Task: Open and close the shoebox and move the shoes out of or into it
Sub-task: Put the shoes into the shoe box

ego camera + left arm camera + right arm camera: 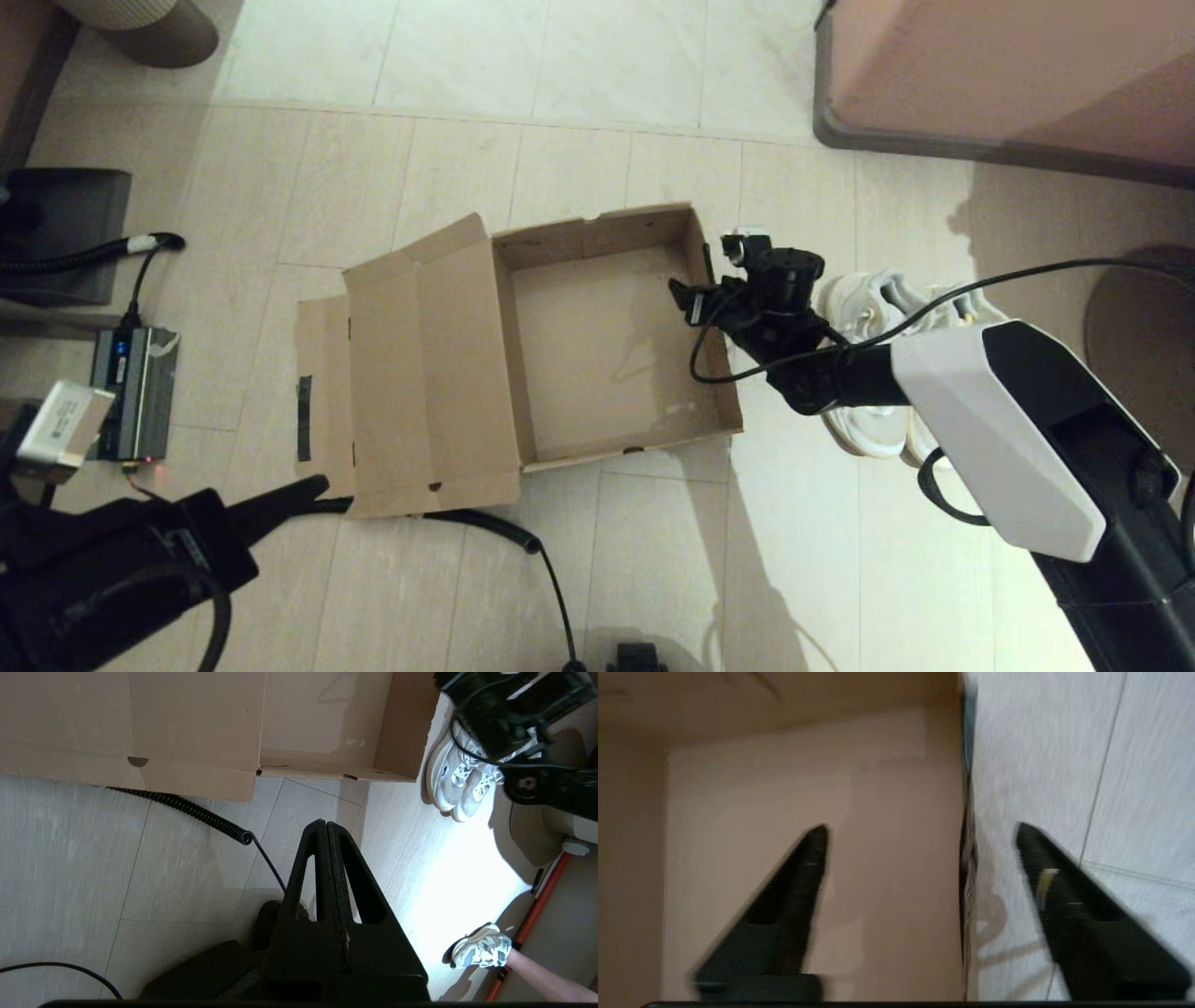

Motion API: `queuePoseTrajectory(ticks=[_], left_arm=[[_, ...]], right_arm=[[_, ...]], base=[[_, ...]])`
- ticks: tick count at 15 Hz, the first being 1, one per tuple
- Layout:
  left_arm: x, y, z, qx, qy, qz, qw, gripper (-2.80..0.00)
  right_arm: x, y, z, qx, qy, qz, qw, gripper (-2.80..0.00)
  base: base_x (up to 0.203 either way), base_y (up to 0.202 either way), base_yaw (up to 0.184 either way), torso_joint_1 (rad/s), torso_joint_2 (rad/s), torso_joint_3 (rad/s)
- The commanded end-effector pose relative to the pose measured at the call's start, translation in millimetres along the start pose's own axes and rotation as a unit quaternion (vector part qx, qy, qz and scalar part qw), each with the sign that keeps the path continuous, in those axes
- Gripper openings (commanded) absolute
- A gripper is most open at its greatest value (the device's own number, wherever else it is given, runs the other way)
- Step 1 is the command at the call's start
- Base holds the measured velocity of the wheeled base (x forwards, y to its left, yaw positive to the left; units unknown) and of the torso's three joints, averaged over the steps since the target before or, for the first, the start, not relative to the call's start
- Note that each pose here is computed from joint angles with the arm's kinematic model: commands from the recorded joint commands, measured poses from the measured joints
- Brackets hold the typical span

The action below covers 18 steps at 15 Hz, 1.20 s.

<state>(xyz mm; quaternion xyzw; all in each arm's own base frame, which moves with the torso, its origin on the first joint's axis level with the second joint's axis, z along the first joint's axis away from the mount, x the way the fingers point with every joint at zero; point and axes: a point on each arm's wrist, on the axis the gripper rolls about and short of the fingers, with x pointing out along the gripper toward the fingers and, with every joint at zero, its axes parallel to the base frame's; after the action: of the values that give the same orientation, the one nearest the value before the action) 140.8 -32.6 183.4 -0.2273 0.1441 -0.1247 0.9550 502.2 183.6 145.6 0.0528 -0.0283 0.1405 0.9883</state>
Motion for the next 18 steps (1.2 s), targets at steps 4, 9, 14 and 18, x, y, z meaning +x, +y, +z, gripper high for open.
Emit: queuePoseTrajectory(ticks=[4,9,14,18], left_arm=[[-3,1.0,-3,-0.003,0.000,0.000,1.0000,-2.80],[-5,-0.1,-1,0.000,-0.007,-0.003,1.0000,-2.80],[-13,-2.6,2,0.002,-0.022,-0.012,0.9997,-2.80],[-22,-3.4,2,0.003,-0.033,-0.018,0.9993,-2.80]], right_arm=[[7,-5,-25,-0.001,0.013,-0.010,1.000,-2.80],[6,-10,-16,-0.011,-0.004,-0.027,1.000,-2.80],[-4,-24,14,-0.017,-0.020,-0.060,0.998,-2.80],[-23,-42,21,-0.027,0.010,-0.082,0.996,-2.80]], base=[[0.000,0.000,0.000,0.000,0.00,0.000],[0.000,0.000,0.000,0.000,0.00,0.000],[0.000,0.000,0.000,0.000,0.00,0.000],[0.000,0.000,0.000,0.000,0.00,0.000]])
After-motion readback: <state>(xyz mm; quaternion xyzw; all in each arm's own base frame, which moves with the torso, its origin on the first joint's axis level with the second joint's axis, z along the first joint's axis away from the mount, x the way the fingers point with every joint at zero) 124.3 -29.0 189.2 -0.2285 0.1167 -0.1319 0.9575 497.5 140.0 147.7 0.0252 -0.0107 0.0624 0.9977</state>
